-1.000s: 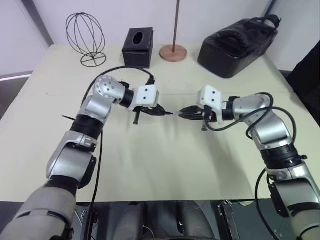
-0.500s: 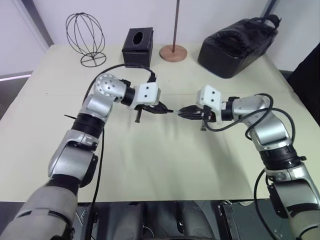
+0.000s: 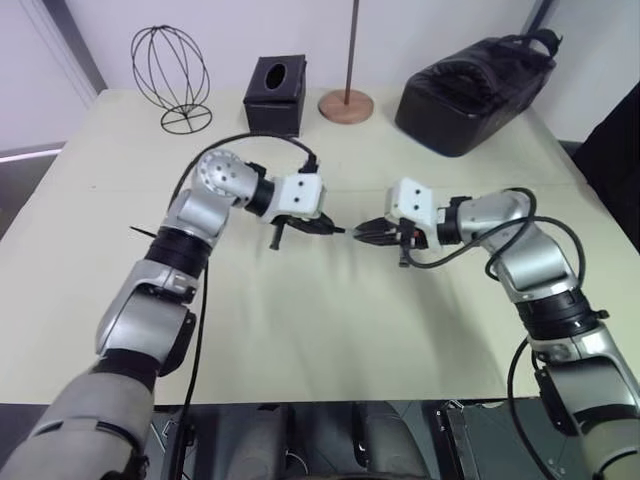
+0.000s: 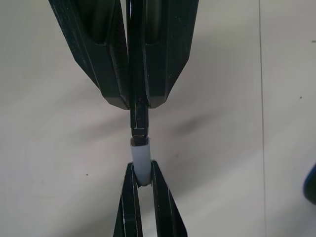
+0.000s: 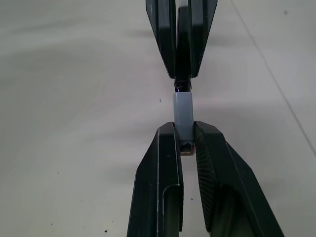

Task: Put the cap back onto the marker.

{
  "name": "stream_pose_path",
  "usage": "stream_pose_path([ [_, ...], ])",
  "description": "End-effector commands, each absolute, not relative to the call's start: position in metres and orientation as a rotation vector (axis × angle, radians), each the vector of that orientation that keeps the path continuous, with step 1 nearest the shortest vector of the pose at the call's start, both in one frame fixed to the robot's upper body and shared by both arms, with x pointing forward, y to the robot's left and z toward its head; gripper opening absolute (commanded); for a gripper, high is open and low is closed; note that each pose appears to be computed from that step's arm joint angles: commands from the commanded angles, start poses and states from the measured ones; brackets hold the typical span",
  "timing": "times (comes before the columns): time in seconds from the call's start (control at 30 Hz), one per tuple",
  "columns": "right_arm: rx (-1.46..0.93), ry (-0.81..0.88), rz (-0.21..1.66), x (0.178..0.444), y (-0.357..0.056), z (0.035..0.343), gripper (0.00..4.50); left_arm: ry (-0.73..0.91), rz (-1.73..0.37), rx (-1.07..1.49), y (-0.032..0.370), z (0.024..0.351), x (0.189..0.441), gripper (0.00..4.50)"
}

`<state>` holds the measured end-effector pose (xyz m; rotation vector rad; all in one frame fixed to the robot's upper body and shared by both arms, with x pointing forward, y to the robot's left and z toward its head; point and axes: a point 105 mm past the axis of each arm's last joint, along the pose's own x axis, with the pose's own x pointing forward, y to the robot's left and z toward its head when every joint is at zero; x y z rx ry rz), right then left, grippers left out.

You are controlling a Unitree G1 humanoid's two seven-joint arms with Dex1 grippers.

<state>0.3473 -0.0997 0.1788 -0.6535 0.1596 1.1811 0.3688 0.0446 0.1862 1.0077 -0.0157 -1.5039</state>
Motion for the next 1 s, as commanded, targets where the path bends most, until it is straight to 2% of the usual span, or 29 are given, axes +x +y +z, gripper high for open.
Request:
stream_pose_path([
  [0.03,-0.618,0.068,1.214,0.346,-0.076,0.201,0.12,-0.170,-1.583,1.030,0.007,0.201,0.351,0.00],
  [0.6,-0.622,0.030,1.248,0.344,-0.055,0.202,0.12,-0.239,-1.687,0.996,-0.019,0.189,0.329,0.00],
  [0.97,-0.629,0.070,1.238,0.343,-0.065,0.194,0.12,-0.203,-1.628,1.021,-0.007,0.189,0.342,0.00],
  [1.0,-0.630,0.075,1.234,0.344,-0.067,0.193,0.51,-0.197,-1.620,1.020,-0.005,0.188,0.344,0.00],
])
